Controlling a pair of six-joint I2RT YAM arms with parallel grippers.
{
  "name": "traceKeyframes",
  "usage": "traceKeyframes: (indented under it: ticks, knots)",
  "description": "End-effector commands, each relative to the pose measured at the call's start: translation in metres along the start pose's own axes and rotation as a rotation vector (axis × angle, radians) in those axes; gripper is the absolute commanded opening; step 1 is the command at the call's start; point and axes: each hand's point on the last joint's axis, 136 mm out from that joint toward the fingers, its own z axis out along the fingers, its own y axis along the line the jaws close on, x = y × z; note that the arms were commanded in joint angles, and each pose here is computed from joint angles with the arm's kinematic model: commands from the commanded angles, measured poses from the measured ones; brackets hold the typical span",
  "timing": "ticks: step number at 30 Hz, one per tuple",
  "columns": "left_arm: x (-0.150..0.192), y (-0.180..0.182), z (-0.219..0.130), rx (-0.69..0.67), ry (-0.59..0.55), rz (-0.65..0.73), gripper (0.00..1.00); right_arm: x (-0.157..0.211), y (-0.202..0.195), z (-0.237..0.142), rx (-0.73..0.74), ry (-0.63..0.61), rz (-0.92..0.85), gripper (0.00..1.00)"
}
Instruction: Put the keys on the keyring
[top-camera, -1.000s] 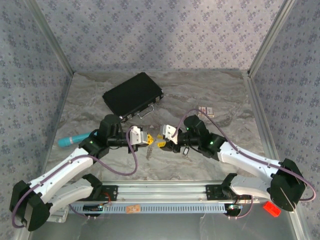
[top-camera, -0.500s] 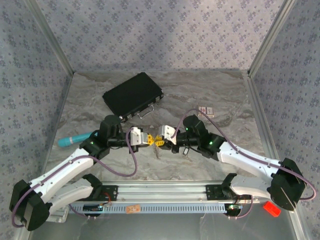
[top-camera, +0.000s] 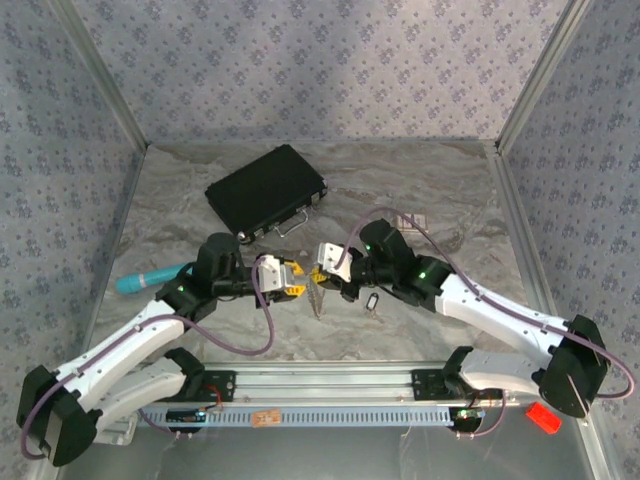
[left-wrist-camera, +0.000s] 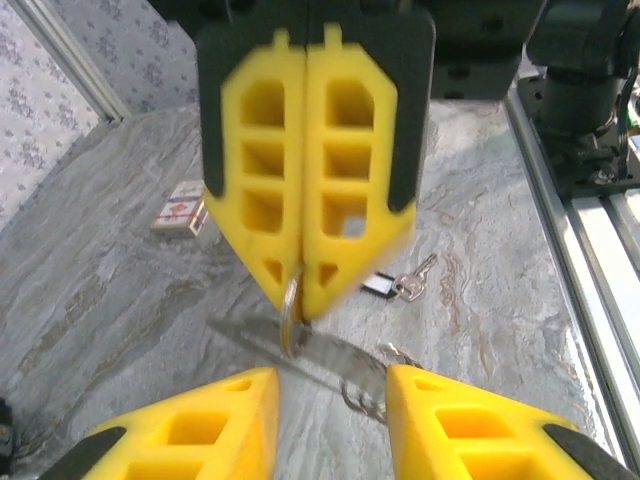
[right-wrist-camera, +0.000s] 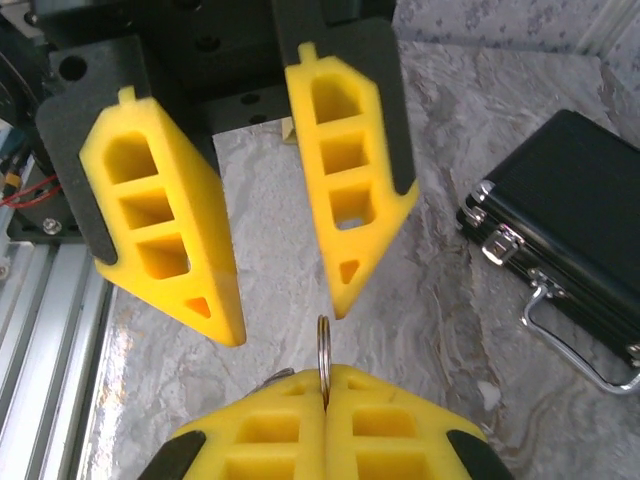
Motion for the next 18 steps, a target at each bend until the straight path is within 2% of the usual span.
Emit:
traceKeyframes:
  ticks: [1, 4, 12, 15, 18]
  knots:
    - [0.005, -0.005, -0.002, 0.007, 0.033, 0.003, 0.31, 0.015, 0.002, -0.006, -0.007, 0.162, -0.033, 0.0]
    - [0.005, -0.005, -0.001, 0.011, 0.031, 0.0, 0.3, 0.015, 0.003, -0.005, -0.009, 0.23, -0.066, 0.0]
    - [0.0, -0.005, 0.003, 0.023, 0.004, -0.006, 0.26, 0.003, 0.008, 0.004, -0.029, 0.272, -0.146, 0.0]
    - [0.001, -0.006, 0.005, 0.034, 0.003, -0.014, 0.21, -0.003, 0.011, 0.009, -0.039, 0.263, -0.159, 0.0]
    - [0.0, -0.008, 0.006, 0.041, -0.002, -0.013, 0.12, -0.005, 0.013, 0.012, -0.047, 0.264, -0.167, 0.0]
